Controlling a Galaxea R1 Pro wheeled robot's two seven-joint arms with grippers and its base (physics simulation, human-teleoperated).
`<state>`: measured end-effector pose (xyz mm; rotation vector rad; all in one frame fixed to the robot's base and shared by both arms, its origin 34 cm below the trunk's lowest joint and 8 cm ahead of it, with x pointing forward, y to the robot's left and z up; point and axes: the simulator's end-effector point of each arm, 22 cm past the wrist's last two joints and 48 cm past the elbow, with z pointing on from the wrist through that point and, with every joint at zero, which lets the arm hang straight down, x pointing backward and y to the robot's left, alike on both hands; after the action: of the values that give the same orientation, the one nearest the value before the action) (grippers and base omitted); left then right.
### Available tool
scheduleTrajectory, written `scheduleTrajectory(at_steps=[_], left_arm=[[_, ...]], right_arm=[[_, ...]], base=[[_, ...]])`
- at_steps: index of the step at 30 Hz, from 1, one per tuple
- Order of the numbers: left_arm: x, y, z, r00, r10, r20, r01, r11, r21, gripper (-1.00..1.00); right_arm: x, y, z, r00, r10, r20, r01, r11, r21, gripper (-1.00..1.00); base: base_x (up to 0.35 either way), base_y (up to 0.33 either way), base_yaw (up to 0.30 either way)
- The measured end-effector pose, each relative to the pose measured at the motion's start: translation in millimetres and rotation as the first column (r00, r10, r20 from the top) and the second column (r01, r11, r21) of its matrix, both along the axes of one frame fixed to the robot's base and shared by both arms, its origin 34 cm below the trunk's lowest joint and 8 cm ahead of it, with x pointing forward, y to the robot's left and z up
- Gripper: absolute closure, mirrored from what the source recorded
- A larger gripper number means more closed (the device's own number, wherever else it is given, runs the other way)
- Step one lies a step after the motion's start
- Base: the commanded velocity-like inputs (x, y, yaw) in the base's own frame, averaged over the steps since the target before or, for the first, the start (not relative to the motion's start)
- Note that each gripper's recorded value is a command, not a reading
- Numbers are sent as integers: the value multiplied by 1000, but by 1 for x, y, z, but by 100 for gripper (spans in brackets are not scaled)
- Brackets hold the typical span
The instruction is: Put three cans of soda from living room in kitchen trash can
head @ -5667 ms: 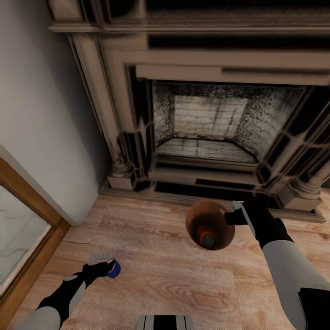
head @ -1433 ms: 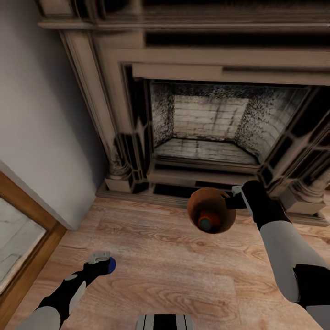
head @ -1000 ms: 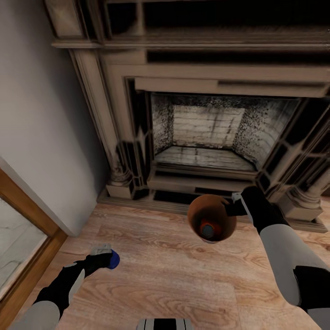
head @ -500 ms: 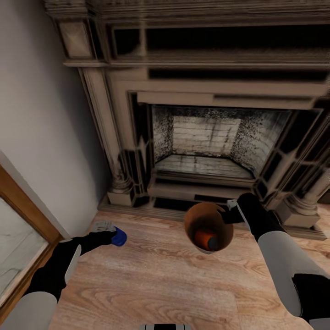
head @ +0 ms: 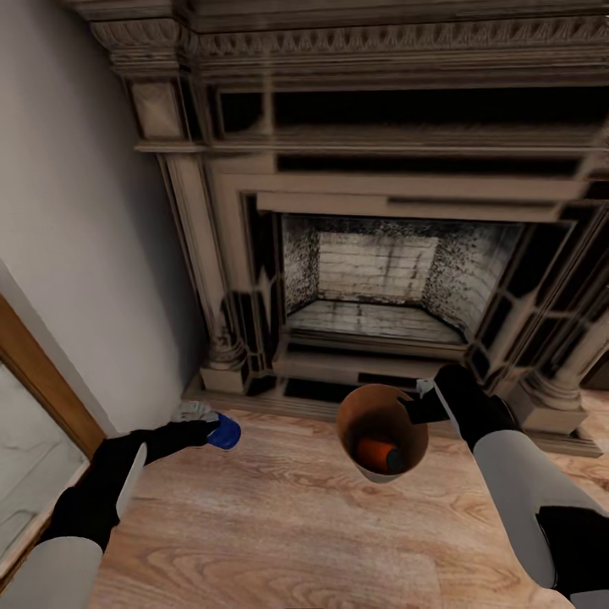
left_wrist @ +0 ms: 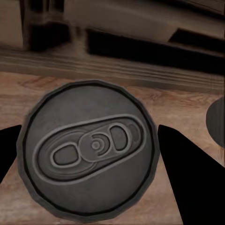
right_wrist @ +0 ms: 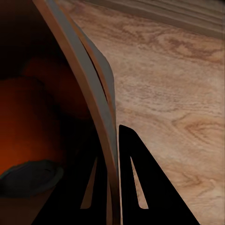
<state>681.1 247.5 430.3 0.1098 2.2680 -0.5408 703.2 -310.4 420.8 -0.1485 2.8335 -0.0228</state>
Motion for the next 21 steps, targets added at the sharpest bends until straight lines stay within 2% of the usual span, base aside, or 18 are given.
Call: scheduleTrajectory(at_steps=[12, 21], left_arm=[[8, -12, 105, 989, -49, 139, 52, 999, -15, 100], [-6, -34, 141, 976, -125, 176, 137, 989, -54, 100]], right_arm=[[-6, 11, 18, 1000, 20, 15, -20, 1000, -3, 100], [-16, 38, 25, 999, 49, 4, -49, 999, 24, 100]], base=[[0, 0, 0], [0, 0, 0]])
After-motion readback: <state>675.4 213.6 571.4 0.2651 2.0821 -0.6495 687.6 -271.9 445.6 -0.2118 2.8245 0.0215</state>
